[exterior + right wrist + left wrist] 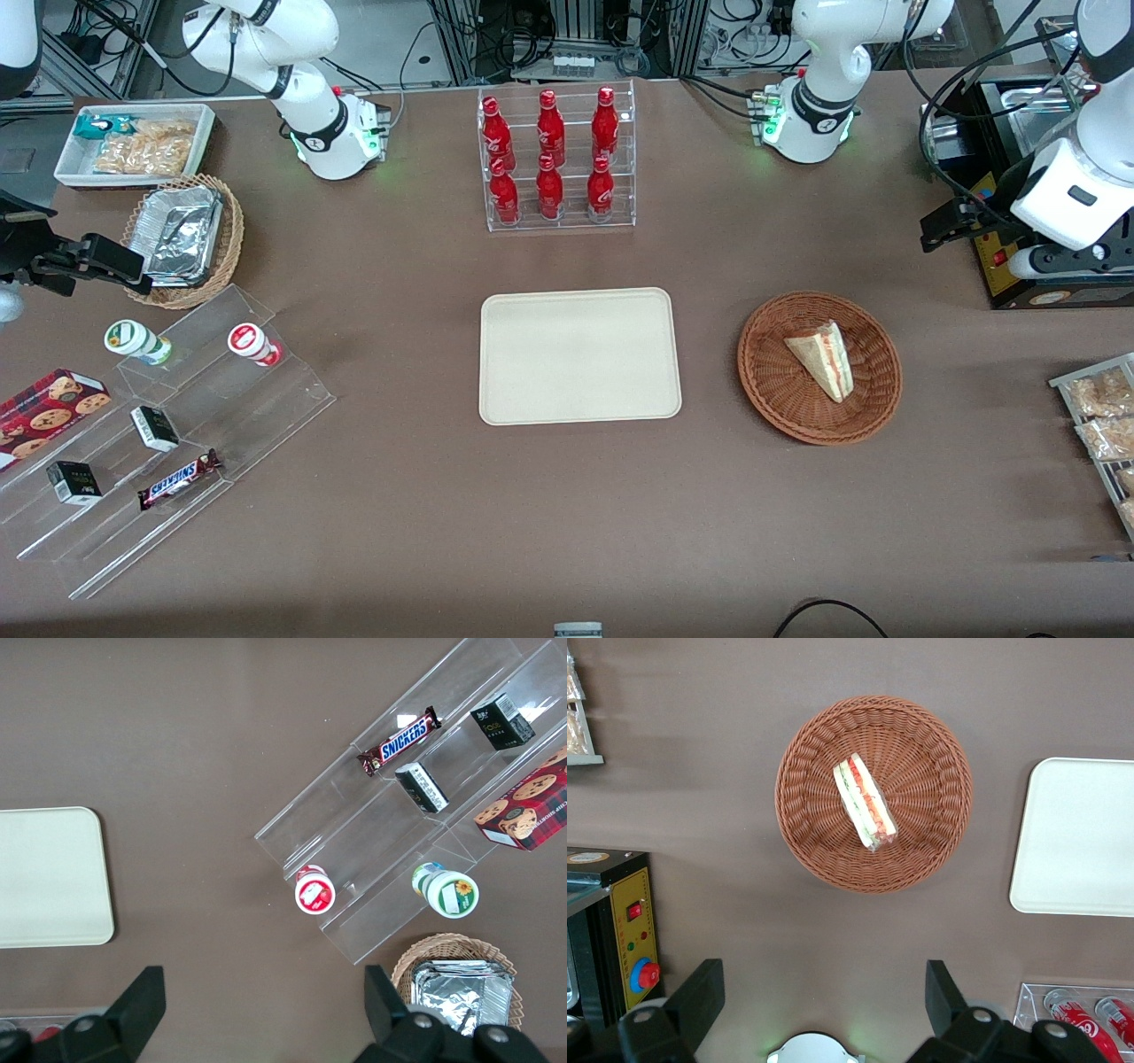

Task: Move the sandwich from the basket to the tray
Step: 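Move the left gripper over the wrapped sandwich in the wicker basket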

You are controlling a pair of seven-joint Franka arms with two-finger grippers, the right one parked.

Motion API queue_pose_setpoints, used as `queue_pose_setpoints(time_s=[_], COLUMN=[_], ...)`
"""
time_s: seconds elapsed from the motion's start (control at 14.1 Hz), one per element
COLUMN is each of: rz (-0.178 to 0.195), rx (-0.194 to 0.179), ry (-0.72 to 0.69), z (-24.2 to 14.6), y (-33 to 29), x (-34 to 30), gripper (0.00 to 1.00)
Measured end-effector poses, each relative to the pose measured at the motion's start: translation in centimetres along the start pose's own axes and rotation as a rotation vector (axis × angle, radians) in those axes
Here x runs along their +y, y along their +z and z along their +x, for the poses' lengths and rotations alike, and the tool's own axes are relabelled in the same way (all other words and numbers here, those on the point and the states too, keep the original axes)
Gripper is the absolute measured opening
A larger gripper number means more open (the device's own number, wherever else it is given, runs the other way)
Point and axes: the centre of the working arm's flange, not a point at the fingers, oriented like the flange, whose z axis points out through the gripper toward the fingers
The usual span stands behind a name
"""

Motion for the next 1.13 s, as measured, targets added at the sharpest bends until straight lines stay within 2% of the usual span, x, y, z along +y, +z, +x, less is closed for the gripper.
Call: queue_pose_setpoints(time_s=[0.35, 0.49, 0.64, 0.71, 0.99, 1.13], rz=[0.003, 0.007, 0.012, 0.012, 0.005, 0.001], rx=[-0.021, -0.066, -0.132, -0.142, -0.117, -0.088], ry=[-0.001, 0.000, 0.000, 0.001, 0.002, 0.001], z=[0.1, 0.9, 2.4, 3.1, 4.3, 4.0], y=[0.7, 2.9, 6.6, 8.6, 17.4, 21.2], x=[-0.1, 0.0, 0.1, 0.2, 0.5, 0.5], gripper=[1.00, 1.00, 1.00, 1.00, 1.00, 1.00])
